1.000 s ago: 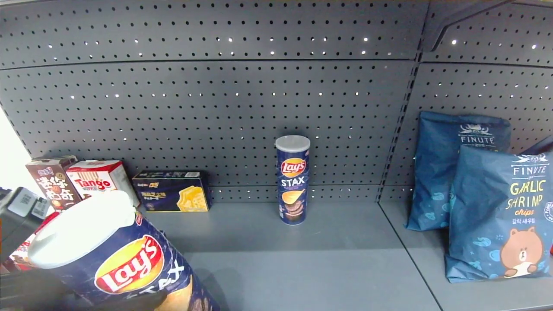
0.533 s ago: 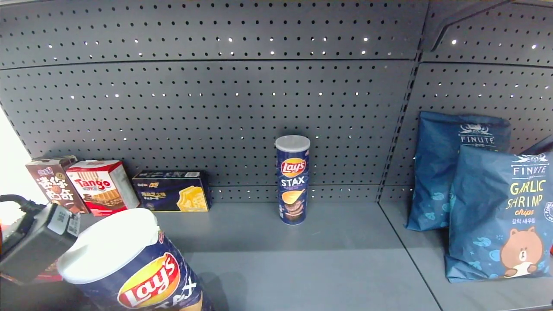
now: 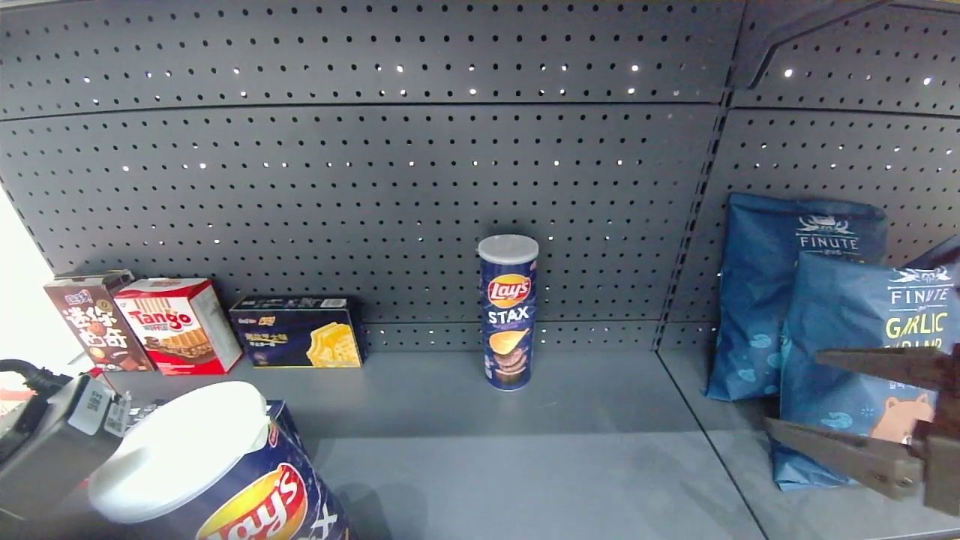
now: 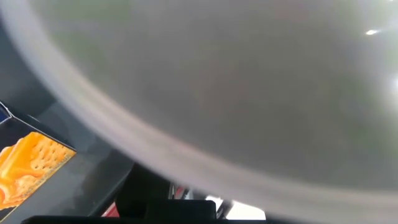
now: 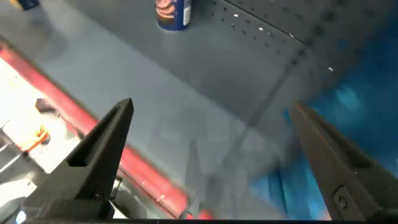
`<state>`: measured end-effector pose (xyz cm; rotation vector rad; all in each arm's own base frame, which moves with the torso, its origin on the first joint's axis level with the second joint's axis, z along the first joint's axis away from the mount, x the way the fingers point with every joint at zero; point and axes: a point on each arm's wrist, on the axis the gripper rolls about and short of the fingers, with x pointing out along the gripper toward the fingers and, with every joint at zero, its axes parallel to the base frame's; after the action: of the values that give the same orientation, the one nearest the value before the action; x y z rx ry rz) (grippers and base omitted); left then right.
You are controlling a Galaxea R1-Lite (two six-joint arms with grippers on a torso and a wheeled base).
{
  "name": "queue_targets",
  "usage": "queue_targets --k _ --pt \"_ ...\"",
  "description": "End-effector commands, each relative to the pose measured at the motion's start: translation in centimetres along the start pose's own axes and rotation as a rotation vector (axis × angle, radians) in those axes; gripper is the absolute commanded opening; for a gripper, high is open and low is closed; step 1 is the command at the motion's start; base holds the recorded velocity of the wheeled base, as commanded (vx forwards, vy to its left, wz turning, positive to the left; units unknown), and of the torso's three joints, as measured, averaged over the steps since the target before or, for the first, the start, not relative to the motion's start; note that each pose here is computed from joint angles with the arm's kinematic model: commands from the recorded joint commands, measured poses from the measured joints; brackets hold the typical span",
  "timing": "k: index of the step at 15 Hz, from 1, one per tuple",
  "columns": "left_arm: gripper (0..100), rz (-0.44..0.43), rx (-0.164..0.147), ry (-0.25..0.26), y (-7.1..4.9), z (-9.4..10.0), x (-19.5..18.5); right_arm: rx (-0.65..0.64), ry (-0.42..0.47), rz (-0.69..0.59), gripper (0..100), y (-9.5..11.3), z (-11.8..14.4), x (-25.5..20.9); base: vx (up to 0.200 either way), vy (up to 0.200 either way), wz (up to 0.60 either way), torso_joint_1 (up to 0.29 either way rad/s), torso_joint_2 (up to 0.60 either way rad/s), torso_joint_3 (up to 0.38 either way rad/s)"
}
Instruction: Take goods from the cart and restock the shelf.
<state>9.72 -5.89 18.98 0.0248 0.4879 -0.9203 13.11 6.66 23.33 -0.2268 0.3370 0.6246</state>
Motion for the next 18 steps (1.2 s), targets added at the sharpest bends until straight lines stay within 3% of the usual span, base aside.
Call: queue_targets --k 1,3,10,18 --pt "0 -0.001 0.004 -0.006 0.0 0.1 -0.1 -0.02 0.057 0.045 100 0.5 2.0 6.8 0.0 0.0 0.0 0.0 0.0 0.0" --pt "0 -0.006 0.005 -0.005 -0.1 0.1 0.0 -0.031 0.029 0.061 100 0.6 2.3 10.4 0.0 0.0 0.0 0.0 0.0 0.0" --pt "0 -0.016 0.017 -0.012 -0.3 0.5 0.0 0.001 0.048 0.181 100 0.0 0.7 16.5 0.0 0.0 0.0 0.0 0.0 0.0" --pt "0 -0.01 0.016 -0.014 -0.2 0.5 -0.1 0.039 -0.086 0.322 100 -1.3 1.4 21.3 0.0 0.0 0.0 0.0 0.0 0.0"
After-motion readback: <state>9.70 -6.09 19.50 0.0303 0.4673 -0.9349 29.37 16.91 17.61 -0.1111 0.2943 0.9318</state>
